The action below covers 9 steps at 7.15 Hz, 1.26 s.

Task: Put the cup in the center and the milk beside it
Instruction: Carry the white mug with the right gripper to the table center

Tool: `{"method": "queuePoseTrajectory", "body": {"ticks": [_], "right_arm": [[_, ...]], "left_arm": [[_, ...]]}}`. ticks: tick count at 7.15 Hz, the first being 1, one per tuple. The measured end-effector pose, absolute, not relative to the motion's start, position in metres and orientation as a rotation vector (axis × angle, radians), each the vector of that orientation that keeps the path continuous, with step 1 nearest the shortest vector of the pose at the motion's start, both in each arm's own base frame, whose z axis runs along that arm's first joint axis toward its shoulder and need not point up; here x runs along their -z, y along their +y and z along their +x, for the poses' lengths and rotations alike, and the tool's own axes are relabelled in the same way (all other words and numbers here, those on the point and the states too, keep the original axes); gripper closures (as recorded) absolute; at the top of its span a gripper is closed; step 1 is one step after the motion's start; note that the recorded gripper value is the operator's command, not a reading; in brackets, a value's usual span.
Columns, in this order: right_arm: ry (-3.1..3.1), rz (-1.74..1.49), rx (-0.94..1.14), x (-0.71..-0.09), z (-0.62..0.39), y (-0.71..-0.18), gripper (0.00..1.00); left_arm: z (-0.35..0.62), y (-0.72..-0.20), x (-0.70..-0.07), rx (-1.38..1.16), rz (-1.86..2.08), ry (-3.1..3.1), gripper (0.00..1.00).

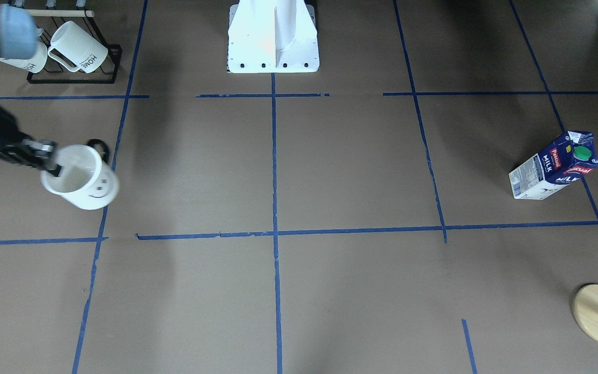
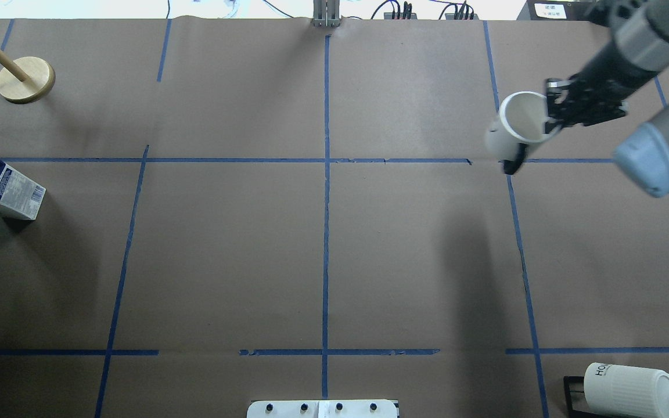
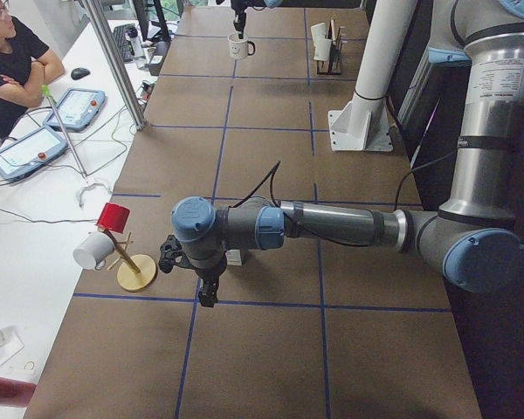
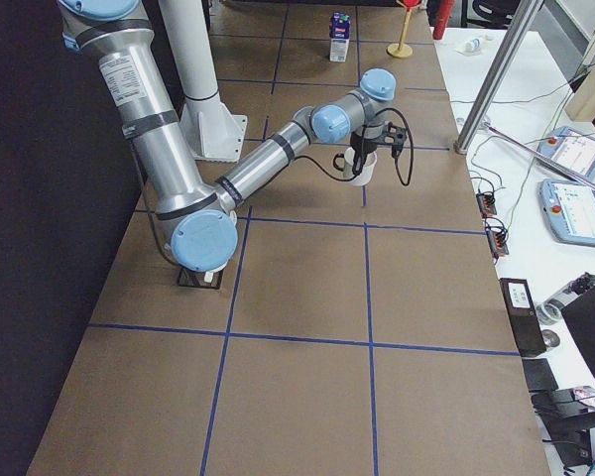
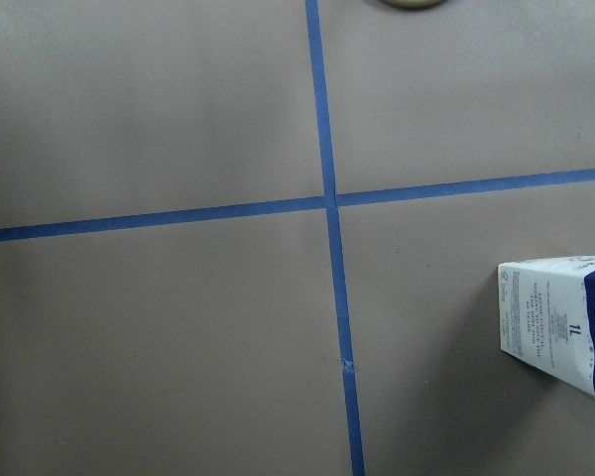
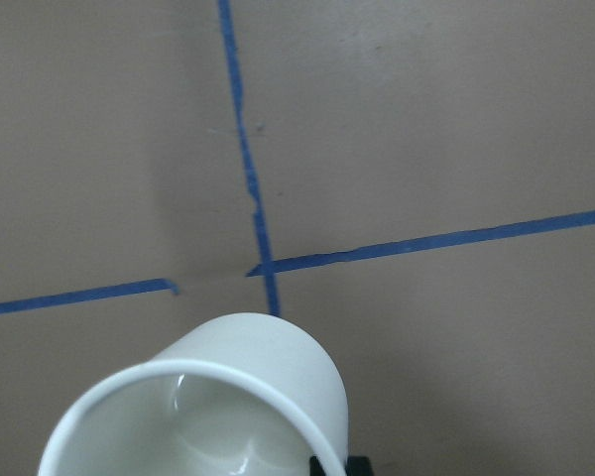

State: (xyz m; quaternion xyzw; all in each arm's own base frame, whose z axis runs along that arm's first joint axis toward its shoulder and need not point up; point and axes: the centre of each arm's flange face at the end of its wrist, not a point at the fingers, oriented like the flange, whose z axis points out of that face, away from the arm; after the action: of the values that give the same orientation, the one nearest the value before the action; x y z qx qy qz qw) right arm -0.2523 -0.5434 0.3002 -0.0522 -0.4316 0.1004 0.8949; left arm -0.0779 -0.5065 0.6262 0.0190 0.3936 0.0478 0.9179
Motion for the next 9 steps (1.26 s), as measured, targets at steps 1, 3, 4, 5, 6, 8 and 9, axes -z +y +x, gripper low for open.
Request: {"method": "queuePoseTrajectory", "body": {"ticks": [1, 3, 4, 5, 6, 8, 9], "right_arm": [[-0.885, -0.123, -0.236, -0.268, -0.302, -0.537, 1.00], [-0.852, -0.154, -0.305, -0.210, -0.405, -0.533, 1.00], [-0.841, -0.158, -0.326, -0.194, -0.445, -0.530, 1.00], [-0.849, -0.160, -0.345, -0.191, -0.473, -0.527, 1.00], [-0.859, -0.168, -0.369, -0.195, -0.492, -0.528, 1.00], [-0.854, -0.170, -0.395, -0.204, -0.517, -0.520, 1.00], [-0.849, -0.172, -0.397, -0.206, -0.524, -0.516, 1.00]], "left_arm": [[-0.078, -0.506, -0.627, -0.098, 0.038, 0.810, 0.00], [-0.078, -0.506, -0.627, -0.098, 0.038, 0.810, 0.00], [-0.078, -0.506, -0.627, -0.098, 0.039, 0.809, 0.00], [-0.078, -0.506, -0.626, -0.098, 0.039, 0.809, 0.00], [-0.078, -0.506, -0.626, -0.098, 0.039, 0.809, 0.00], [-0.078, -0.507, -0.626, -0.098, 0.039, 0.809, 0.00], [-0.078, -0.507, -0.626, -0.098, 0.039, 0.809, 0.00]]}}
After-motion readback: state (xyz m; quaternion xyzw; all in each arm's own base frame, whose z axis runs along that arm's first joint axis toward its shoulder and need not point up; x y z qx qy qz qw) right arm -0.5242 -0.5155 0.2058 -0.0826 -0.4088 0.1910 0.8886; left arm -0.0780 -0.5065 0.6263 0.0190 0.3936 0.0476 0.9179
